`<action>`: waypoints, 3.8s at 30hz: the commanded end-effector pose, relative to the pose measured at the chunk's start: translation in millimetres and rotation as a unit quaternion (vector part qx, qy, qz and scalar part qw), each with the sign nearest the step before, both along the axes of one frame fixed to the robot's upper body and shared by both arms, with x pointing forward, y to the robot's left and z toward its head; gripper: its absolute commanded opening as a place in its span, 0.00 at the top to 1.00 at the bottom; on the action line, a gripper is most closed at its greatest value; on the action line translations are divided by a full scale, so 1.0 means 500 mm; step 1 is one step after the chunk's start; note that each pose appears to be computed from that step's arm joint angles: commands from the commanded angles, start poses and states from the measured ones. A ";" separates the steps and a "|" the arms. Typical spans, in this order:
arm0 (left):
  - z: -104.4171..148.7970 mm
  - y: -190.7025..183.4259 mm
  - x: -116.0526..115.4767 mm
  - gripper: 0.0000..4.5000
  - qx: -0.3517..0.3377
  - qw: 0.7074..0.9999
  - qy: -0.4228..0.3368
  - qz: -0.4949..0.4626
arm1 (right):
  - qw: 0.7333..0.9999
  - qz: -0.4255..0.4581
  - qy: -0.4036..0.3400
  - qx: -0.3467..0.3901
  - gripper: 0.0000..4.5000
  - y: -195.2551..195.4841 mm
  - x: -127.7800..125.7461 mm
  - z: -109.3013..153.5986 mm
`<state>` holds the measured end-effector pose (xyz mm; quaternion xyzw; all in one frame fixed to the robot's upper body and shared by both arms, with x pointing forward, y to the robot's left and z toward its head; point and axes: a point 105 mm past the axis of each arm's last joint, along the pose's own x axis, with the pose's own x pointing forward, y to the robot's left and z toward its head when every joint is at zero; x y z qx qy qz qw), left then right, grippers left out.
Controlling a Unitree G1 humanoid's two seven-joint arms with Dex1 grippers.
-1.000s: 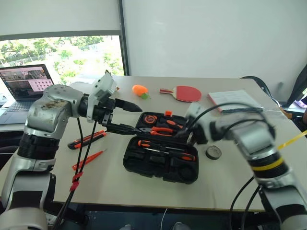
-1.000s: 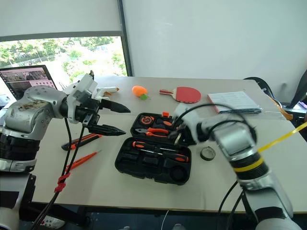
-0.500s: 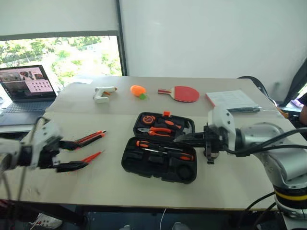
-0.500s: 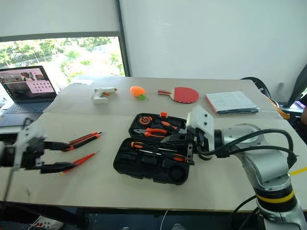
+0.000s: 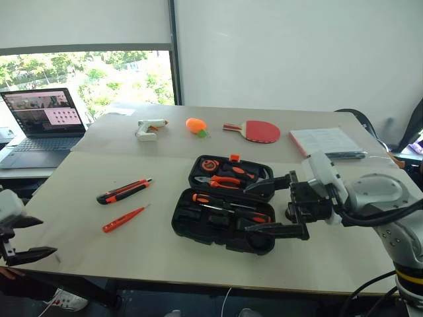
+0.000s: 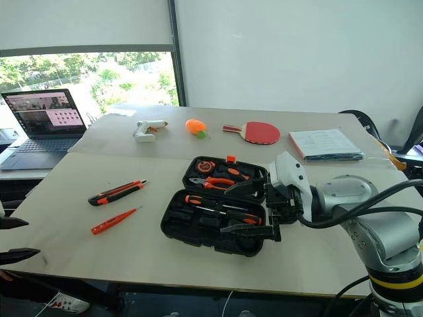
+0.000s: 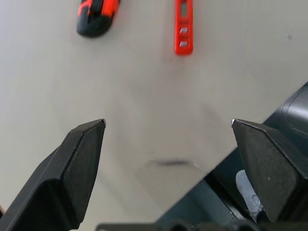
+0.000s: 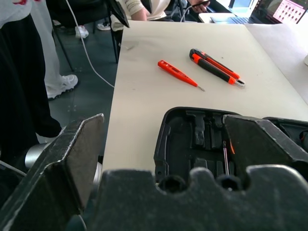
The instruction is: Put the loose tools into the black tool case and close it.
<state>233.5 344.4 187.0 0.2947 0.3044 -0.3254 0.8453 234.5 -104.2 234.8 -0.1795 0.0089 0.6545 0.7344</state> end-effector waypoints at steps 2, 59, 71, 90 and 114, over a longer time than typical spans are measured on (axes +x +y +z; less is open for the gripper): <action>-0.019 -0.040 0.045 0.00 0.025 0.999 0.031 -0.014 | 0.999 -0.012 -0.039 0.009 0.01 0.002 -0.009 0.020; 0.051 -0.436 0.273 0.91 0.170 0.895 0.027 -0.411 | 0.995 -0.095 -0.005 0.004 0.00 -0.020 -0.059 -0.018; -0.017 -0.571 0.271 0.91 0.173 0.879 0.066 -0.440 | 0.991 -0.135 -0.006 0.014 0.00 -0.013 -0.075 -0.031; -0.079 -0.536 0.255 0.91 0.214 0.880 0.100 -0.412 | 0.987 -0.159 -0.015 0.028 0.00 -0.011 -0.065 -0.027; -0.122 -0.536 0.240 0.91 0.208 0.876 0.133 -0.415 | 0.985 -0.167 -0.016 0.035 0.00 -0.010 -0.054 -0.026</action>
